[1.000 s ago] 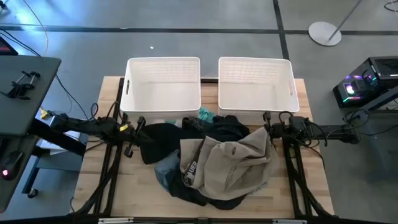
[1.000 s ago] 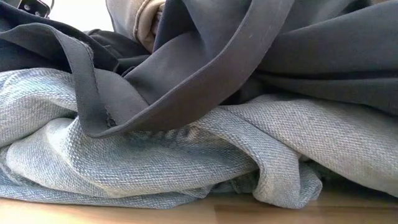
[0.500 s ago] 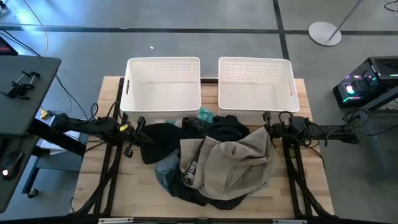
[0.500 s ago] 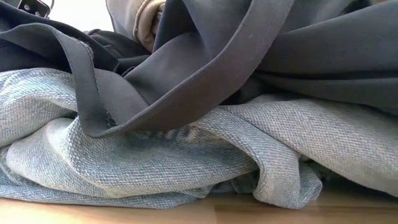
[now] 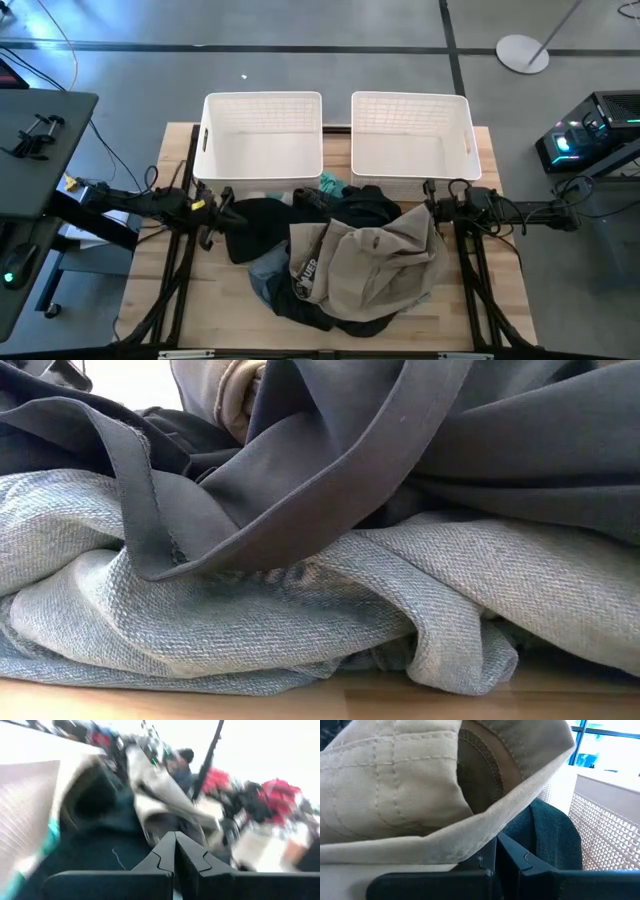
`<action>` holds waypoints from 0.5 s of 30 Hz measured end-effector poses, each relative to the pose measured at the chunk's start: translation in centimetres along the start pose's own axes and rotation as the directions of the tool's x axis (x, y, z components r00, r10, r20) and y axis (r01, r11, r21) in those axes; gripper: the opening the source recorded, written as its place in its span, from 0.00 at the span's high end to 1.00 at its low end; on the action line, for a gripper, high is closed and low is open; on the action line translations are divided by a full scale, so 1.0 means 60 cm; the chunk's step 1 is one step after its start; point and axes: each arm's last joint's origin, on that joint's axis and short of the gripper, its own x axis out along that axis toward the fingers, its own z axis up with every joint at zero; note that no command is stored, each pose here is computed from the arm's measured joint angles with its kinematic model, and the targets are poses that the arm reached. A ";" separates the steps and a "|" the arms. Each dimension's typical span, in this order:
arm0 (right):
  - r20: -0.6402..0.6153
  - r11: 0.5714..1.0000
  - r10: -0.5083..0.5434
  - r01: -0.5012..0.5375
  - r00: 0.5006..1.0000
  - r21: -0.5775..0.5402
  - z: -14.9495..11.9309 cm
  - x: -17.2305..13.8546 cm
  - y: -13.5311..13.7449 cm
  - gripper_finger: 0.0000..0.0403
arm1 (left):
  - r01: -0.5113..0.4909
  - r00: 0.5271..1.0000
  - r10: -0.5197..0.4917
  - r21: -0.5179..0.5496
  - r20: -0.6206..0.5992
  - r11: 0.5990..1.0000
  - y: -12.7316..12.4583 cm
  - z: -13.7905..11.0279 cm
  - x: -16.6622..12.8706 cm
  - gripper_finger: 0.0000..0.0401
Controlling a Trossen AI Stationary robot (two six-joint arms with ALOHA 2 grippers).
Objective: Sort clothes
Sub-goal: Put the brown shorts into the left white laundry bin
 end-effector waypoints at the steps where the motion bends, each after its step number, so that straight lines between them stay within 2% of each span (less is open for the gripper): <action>1: 0.000 1.000 0.001 -0.001 1.000 0.000 0.000 0.000 0.000 1.00 | -0.018 0.999 0.019 -0.030 0.045 0.999 0.000 0.006 0.000 1.00; 4: 0.000 1.000 0.000 0.000 1.000 0.000 0.000 0.000 0.000 1.00 | -0.007 0.977 0.025 -0.087 0.214 0.996 -0.005 0.032 -0.002 1.00; 7: 0.000 1.000 0.000 0.000 1.000 0.000 0.000 0.000 0.000 1.00 | 0.052 0.940 -0.030 -0.056 0.339 0.997 -0.014 0.055 -0.001 1.00; 9: 0.000 1.000 0.000 0.000 1.000 0.000 0.000 0.000 0.000 1.00 | 0.049 0.945 -0.034 -0.037 0.325 0.998 -0.019 0.061 0.008 1.00; 12: 0.000 1.000 0.000 0.000 1.000 0.000 0.000 0.000 0.000 1.00 | -0.033 0.971 0.030 0.007 0.238 0.999 -0.026 0.069 0.036 1.00; 15: 0.000 1.000 0.001 -0.001 1.000 0.000 0.000 0.000 0.000 1.00 | -0.073 0.987 0.059 0.089 0.151 0.993 -0.042 0.088 0.077 1.00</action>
